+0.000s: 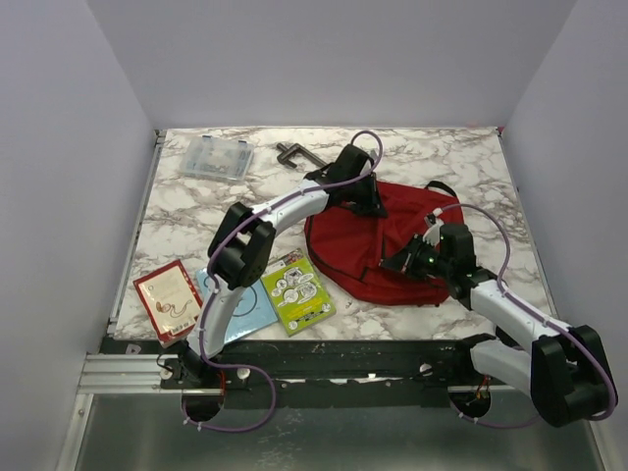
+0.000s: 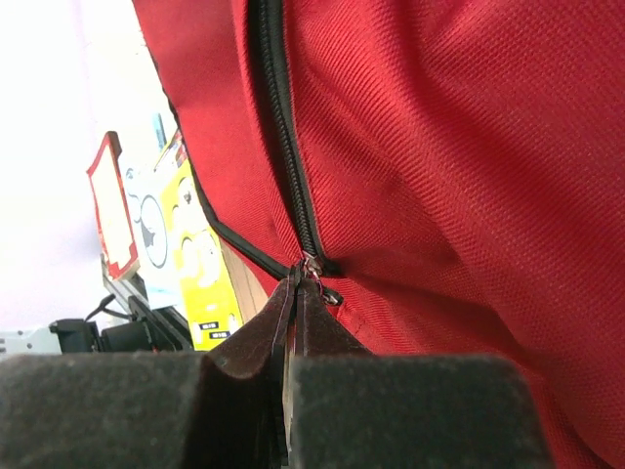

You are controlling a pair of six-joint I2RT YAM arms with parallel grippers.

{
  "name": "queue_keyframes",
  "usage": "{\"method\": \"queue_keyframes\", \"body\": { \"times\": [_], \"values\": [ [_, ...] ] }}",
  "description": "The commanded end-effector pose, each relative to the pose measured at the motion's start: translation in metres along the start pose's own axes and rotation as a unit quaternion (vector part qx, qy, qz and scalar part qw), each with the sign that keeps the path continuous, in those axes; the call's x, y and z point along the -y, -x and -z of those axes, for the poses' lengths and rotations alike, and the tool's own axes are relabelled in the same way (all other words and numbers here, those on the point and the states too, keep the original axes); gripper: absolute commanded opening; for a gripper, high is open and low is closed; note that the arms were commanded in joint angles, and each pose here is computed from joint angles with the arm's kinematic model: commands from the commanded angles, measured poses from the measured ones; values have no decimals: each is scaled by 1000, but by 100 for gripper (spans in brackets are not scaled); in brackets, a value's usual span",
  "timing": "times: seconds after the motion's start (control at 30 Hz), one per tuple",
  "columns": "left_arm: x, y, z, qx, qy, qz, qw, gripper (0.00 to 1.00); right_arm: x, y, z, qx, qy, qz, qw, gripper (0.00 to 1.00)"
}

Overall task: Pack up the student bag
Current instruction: Zip the student bag at the center of the board.

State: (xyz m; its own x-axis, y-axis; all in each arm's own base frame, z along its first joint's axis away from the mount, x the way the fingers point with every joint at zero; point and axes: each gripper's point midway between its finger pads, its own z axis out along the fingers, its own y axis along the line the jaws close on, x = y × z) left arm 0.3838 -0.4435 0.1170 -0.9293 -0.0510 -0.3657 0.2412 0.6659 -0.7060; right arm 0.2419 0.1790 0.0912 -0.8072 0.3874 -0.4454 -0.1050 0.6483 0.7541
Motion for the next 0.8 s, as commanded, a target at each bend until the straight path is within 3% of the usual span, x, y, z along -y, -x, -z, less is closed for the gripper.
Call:
{"method": "queue_keyframes", "body": {
  "times": [0.0,0.1,0.17,0.23,0.37,0.43,0.6,0.77],
  "values": [
    [34,46,23,67,-49,-41,996,0,15,0,-1,-31,-68,8,997,6],
    [35,43,27,59,-48,-54,996,0,28,21,6,-9,-135,44,990,19],
    [37,40,32,51,-48,-64,996,5,24,33,11,4,-145,64,987,25],
    [40,38,40,49,-43,-72,995,16,11,39,11,9,-122,74,990,34],
    [47,36,72,64,-39,-90,993,50,-3,37,5,-1,-97,86,992,47],
    [53,32,90,71,-41,-98,992,60,-6,34,-1,-10,-102,95,990,52],
    [57,14,141,87,-47,-110,989,68,-8,29,-18,-22,-155,146,977,65],
    [34,-18,183,111,-34,-98,988,72,0,35,-26,-13,-223,173,959,72]
  ]
}}
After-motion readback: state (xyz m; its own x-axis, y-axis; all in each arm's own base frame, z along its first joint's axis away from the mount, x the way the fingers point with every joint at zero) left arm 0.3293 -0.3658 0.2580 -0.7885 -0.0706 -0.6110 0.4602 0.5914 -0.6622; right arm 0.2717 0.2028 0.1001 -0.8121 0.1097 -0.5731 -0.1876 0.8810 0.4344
